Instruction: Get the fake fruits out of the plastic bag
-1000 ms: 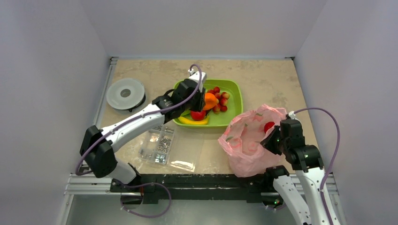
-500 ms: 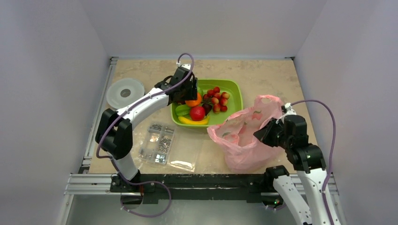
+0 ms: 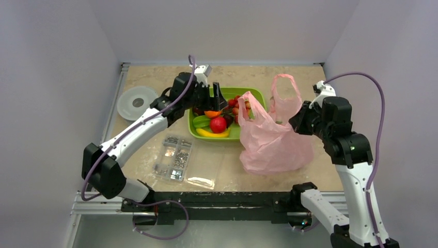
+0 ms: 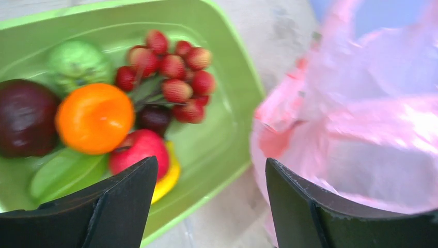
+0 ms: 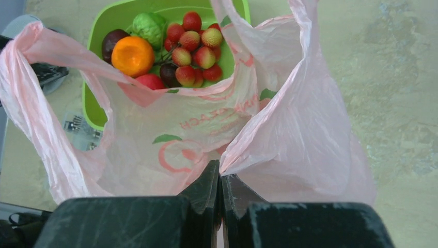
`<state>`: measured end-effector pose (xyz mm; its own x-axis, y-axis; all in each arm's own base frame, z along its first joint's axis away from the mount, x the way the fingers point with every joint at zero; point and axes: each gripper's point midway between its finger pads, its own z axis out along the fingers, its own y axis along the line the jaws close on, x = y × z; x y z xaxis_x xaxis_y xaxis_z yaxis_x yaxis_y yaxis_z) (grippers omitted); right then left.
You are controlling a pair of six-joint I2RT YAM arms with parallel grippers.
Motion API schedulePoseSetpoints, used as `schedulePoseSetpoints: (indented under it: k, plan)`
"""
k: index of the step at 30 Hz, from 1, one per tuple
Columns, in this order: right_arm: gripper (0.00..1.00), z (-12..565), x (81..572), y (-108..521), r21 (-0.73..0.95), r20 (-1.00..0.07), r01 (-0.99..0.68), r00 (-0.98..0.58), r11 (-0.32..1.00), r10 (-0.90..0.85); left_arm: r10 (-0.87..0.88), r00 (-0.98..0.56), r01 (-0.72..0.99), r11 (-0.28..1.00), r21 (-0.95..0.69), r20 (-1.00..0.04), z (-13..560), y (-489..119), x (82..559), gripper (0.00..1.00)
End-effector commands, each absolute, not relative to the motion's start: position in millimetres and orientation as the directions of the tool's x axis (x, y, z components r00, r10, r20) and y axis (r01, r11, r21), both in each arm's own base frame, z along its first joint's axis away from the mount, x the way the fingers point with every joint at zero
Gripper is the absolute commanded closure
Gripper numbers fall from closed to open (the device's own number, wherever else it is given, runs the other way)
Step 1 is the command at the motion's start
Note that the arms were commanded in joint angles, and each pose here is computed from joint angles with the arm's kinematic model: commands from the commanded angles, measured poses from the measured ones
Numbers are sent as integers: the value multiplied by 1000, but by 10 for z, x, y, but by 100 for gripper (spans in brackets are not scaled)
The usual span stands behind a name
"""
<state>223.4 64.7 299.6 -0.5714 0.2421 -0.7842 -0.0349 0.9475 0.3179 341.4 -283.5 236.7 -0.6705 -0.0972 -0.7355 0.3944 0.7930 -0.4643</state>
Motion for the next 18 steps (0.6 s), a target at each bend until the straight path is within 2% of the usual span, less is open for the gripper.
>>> schedulePoseSetpoints:
  k: [1,7,11,13,16,18]
  plan:
    - [100,3057,2106,580,248,-794,-64,-585,967,165,-115,-644,609,520,-598,-756,2876,-3275,2995,25]
    - [100,2750,1822,653,322,-694,-21,-685,947,221,-65,-592,736,364,-571,-803,3203,-3664,2545,27]
    - [98,2362,1519,820,424,-537,32,-796,905,279,-91,-562,752,358,-553,-822,3465,-3643,2428,31]
    - [86,2245,1404,832,454,-487,92,-807,886,333,-109,-555,733,405,-546,-825,3560,-3565,2465,31]
    - [49,2174,1345,894,526,-470,127,-780,841,413,-108,-542,729,432,-531,-833,3727,-3491,2440,31]
    - [38,2168,1335,813,500,-484,159,-764,852,426,-93,-528,749,418,-514,-844,3813,-3487,2370,31]
